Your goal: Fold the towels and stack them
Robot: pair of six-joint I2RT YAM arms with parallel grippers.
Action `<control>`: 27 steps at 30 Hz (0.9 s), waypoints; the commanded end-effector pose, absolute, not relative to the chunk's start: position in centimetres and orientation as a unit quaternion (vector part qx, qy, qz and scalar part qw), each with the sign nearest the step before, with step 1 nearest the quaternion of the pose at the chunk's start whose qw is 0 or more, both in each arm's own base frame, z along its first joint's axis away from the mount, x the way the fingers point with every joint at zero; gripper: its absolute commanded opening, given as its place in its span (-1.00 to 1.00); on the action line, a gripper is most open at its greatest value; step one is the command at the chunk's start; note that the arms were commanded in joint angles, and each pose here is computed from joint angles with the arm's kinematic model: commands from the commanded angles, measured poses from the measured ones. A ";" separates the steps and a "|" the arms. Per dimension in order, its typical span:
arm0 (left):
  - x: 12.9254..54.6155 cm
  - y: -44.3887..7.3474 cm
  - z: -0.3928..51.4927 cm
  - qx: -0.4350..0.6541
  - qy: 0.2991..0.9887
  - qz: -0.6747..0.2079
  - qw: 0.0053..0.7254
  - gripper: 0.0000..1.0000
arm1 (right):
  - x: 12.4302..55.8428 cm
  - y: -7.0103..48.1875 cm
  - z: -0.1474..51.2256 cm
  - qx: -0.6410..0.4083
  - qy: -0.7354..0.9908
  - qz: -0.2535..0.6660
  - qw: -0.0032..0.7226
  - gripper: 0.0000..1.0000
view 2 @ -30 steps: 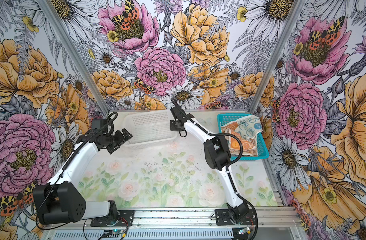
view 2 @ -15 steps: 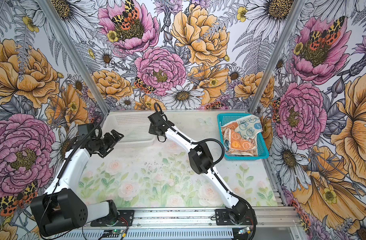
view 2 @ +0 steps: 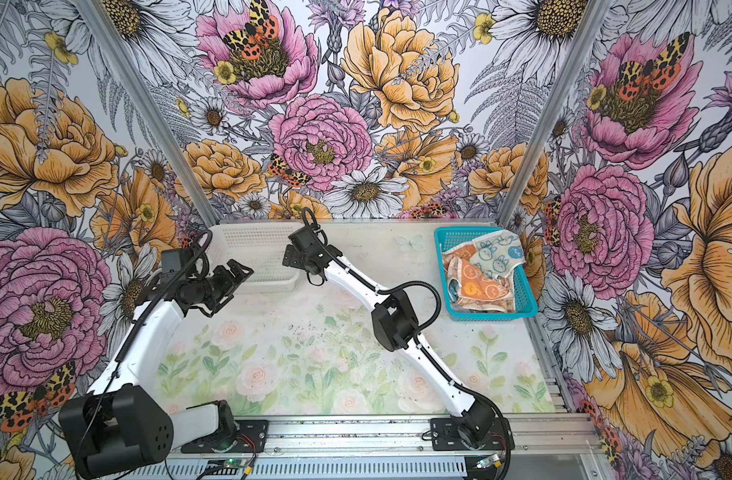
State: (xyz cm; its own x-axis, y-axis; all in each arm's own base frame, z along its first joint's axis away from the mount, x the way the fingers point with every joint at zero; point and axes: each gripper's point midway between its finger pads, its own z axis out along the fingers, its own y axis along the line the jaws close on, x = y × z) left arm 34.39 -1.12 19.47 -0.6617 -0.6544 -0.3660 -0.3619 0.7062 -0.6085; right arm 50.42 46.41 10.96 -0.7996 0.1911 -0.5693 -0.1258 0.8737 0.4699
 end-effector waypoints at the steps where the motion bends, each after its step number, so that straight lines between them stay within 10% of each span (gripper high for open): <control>1: 37.0 -3.0 21.8 -0.233 0.886 -0.224 0.333 0.98 | 51.6 42.4 21.8 -0.004 0.883 0.246 0.400 0.99; 15: 46.6 -12.1 14.9 -0.054 0.969 -0.051 0.236 0.92 | 50.1 14.9 26.7 0.051 0.899 0.081 0.428 0.99; 27: 50.5 -12.5 9.6 -0.025 0.984 0.019 0.174 0.30 | 46.7 7.5 24.1 0.084 0.905 0.063 0.412 0.98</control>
State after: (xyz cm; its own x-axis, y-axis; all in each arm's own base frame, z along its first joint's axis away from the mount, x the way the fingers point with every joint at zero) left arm 50.67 -13.49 8.01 -0.9414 -0.0616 -0.3317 -0.0564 0.9981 -0.0253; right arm 46.57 7.16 21.97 -0.6924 0.2108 -0.6900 0.1434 0.9775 0.1547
